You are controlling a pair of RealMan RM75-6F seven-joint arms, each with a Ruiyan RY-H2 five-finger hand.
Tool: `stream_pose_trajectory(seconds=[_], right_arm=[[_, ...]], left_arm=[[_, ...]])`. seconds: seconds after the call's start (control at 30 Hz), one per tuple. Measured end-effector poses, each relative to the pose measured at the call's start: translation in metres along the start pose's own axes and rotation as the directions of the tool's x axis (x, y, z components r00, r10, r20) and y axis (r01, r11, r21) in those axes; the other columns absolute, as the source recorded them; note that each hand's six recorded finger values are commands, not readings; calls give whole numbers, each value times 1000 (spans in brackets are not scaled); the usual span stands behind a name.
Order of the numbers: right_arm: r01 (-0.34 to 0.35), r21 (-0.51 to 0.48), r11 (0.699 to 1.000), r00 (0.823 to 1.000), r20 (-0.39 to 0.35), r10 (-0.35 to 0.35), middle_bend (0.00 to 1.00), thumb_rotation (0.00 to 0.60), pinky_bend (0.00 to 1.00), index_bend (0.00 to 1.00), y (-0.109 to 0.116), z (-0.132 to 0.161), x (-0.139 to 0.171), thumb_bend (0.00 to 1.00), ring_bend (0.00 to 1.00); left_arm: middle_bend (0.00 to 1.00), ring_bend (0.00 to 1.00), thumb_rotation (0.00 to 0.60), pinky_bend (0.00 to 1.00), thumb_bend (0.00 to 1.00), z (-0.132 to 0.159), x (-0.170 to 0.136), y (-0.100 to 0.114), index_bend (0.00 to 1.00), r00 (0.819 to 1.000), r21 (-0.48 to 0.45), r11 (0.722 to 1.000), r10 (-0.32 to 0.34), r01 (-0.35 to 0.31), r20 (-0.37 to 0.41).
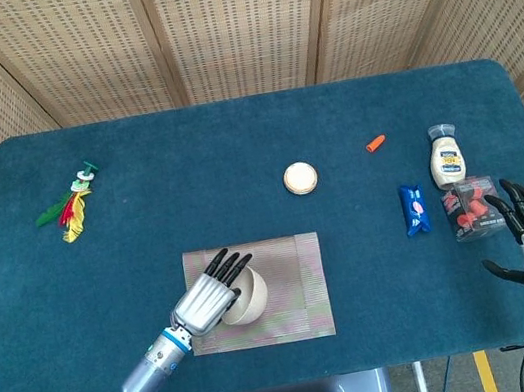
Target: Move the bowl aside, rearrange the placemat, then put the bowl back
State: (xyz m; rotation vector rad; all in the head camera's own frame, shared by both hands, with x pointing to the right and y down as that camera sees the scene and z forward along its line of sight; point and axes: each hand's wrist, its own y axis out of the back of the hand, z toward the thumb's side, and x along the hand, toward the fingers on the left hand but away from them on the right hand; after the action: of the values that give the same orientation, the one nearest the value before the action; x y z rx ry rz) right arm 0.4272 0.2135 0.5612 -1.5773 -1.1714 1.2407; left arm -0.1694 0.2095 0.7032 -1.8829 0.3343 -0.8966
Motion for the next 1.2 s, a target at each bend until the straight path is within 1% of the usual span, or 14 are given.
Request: stream_pose_trajectory(seconds=[0.17,0.37,0.57,0.67,0.73,0.9,0.97,1.07,1.2], right_arm=[[4,-4,1000,1000,2,-4,0,600,0,163,1,-1,0,124,0],[4,-3,1000,1000,-2,-4,0,600,0,163,1,0,1,124,0],[-2,0,1000,1000,-2,2,0,600,0,163,-1,0,1,124,0],[-2,0,1000,1000,-3,2,0,600,0,163,-1,0,1,124,0],[-9,2,1000,1000,-3,9,0,600,0,163,-2,1,1,125,0],[-16,5,1000,1000,-9,16,0,600,0,163,-4,3,1,124,0],[-17,4,1000,1000,-9,17,0,600,0,163,-4,3,2,124,0],[-20,6,1000,1000,-9,20,0,600,0,163,-4,3,2,125,0],[-25,9,1000,1000,-13,25,0,600,0,163,-6,5,2,125,0]], left_arm=[[6,0,600,0,488,-3,-1,4,845,1000,-2,1000,27,-27,-10],[6,0,600,0,488,-18,-7,11,839,998,4,999,53,-53,-36],[6,0,600,0,488,-45,-17,17,835,995,24,998,61,-60,-79],[6,0,600,0,488,-60,-24,19,835,992,24,998,68,-65,-111],[6,0,600,0,488,-75,-30,21,835,987,30,997,69,-66,-142],[6,0,600,0,488,-124,-57,19,834,973,85,996,42,-24,-226],[6,0,600,0,487,-136,-65,15,833,968,98,995,29,-5,-251],[6,0,600,0,488,-160,-80,8,833,954,115,993,4,33,-301],[6,0,600,0,487,-192,-103,-2,831,929,124,989,-30,81,-370]])
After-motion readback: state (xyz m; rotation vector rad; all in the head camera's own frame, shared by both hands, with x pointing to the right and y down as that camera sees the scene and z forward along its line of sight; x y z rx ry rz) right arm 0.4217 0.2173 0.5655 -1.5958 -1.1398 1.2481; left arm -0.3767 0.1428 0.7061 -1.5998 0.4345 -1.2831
